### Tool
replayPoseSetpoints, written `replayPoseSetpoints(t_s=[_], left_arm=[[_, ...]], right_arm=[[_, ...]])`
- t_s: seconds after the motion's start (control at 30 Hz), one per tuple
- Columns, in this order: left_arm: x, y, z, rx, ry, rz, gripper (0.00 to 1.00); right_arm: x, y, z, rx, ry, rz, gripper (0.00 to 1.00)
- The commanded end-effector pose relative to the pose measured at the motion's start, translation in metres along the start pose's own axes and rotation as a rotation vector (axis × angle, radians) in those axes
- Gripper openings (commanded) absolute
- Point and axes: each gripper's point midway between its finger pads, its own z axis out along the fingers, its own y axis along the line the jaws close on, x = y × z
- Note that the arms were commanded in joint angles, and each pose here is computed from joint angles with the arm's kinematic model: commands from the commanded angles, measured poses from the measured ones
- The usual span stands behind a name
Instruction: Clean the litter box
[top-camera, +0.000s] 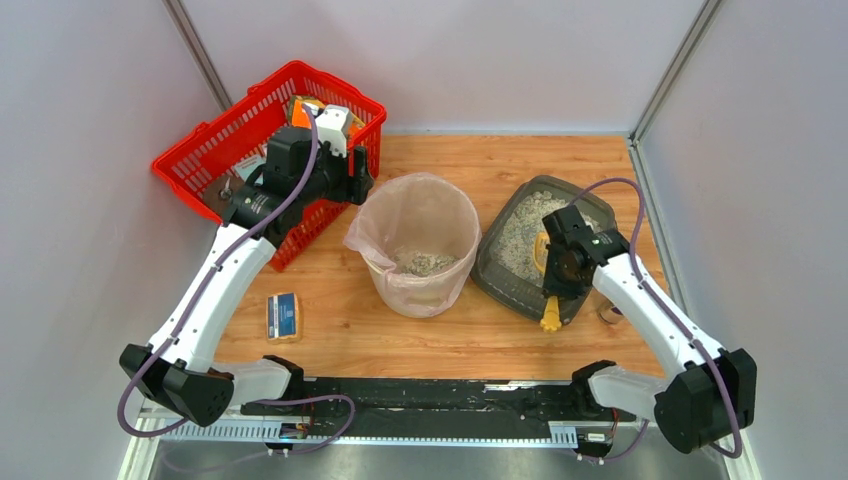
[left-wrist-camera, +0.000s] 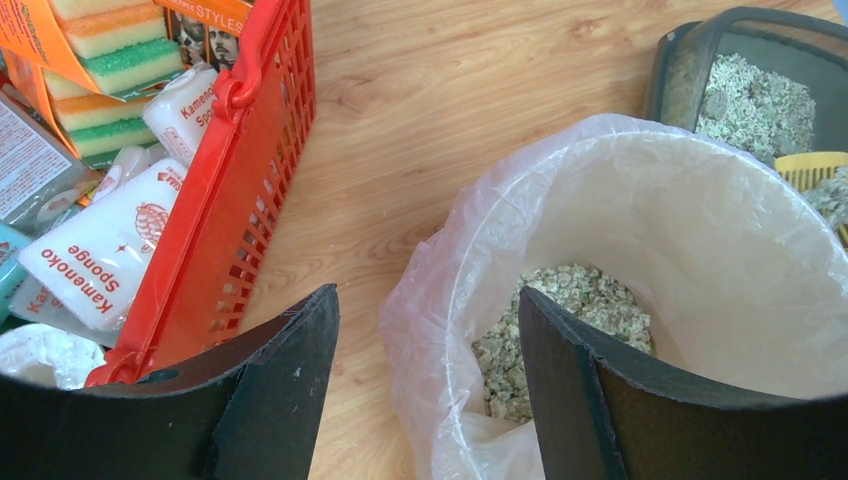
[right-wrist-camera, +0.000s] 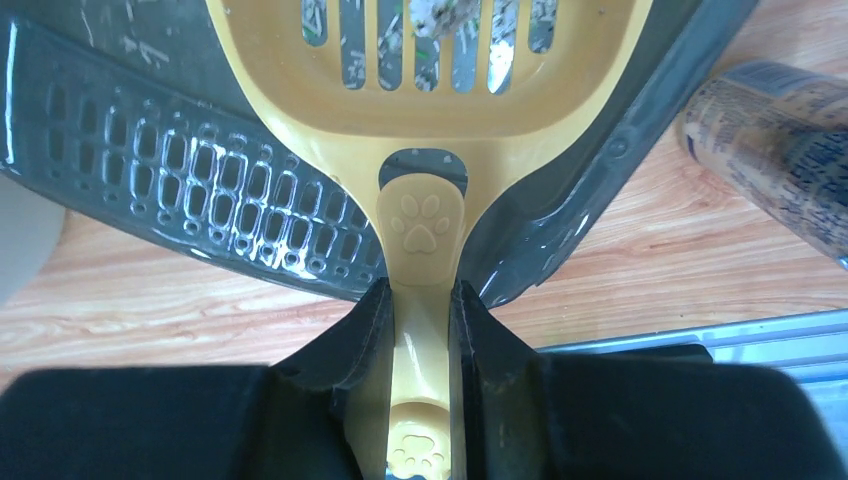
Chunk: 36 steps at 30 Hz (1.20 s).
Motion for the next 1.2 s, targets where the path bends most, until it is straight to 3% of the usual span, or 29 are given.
replayPoseSetpoints(t_s=[0.0, 0.13, 0.23, 0.47, 0.87, 1.17], left_arm=[[-0.009, -0.003, -0.001, 0.013, -0.029, 0.016, 0.74], [-0.009, -0.003, -0.002, 0.014, -0.029, 0.016, 0.74], [-0.009, -0.004, -0.001, 0.02, -0.027, 0.01, 0.74], [-0.009, -0.005, -0.002, 0.022, -0.028, 0.007, 0.75], [-0.01, -0.007, -0.003, 0.033, -0.03, 0.003, 0.75], [-0.011, -0.012, -0.005, 0.057, -0.032, -0.004, 0.75]], right_arm=[[-0.015, 0.019, -0.018, -0.083, -0.099, 0.015, 0.0], [-0.013, 0.001, -0.011, 0.033, -0.057, -0.02, 0.0], [-0.016, 0.016, -0.016, -0.057, -0.065, 0.007, 0.0], [-0.013, 0.005, -0.021, -0.006, -0.054, -0.016, 0.0], [-0.031, -0.011, -0.078, 0.021, -0.144, -0.027, 0.0], [-0.049, 0.001, -0.135, -0.064, -0.216, -0.041, 0.0]])
